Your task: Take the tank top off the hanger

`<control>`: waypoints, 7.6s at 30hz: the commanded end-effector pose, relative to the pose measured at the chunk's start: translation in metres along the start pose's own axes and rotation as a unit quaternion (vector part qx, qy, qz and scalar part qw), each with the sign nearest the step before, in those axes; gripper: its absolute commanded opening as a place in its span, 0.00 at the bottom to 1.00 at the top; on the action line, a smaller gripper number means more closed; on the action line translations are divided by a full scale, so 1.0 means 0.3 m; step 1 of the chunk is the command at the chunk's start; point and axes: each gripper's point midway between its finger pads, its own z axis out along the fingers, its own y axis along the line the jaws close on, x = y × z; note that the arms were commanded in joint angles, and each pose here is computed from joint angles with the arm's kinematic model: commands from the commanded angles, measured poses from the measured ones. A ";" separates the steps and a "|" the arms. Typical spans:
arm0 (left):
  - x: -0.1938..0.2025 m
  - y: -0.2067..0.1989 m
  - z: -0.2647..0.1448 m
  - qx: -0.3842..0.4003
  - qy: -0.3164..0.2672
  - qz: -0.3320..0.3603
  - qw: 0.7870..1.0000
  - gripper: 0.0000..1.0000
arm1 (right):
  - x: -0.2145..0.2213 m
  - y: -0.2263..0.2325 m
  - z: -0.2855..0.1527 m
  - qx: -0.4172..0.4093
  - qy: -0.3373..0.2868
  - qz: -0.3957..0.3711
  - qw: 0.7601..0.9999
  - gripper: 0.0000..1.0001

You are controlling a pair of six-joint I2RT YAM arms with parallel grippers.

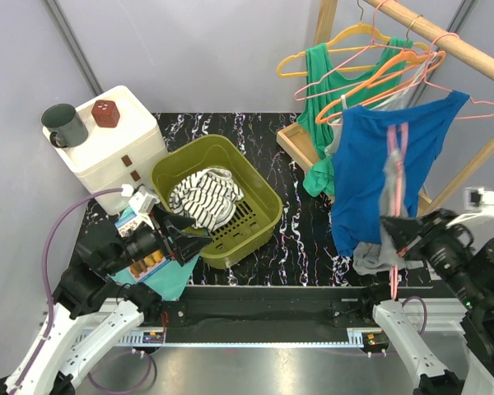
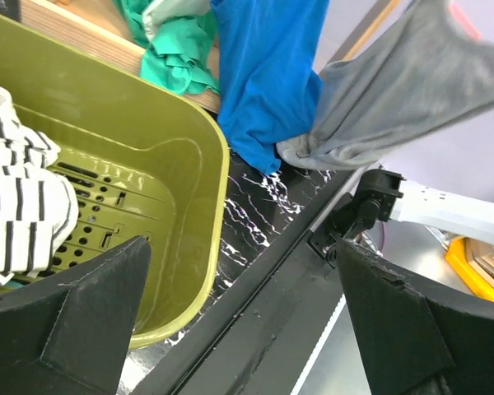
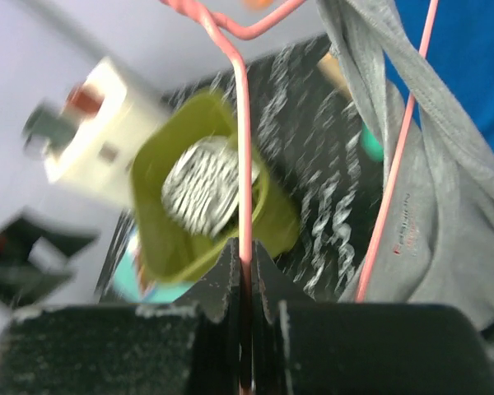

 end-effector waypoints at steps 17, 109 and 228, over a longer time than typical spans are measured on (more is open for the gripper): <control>-0.210 -0.251 0.260 0.136 -0.064 0.017 0.988 0.97 | 0.328 0.259 0.062 -0.356 0.215 0.032 0.909 0.00; -0.162 -0.205 0.722 0.132 0.075 -0.008 0.988 0.00 | 0.082 0.423 0.485 -0.495 0.025 -0.103 0.863 0.00; 0.120 -0.365 0.684 0.147 0.187 0.065 0.969 0.00 | -0.253 -0.439 0.374 0.340 -0.224 0.112 0.907 0.29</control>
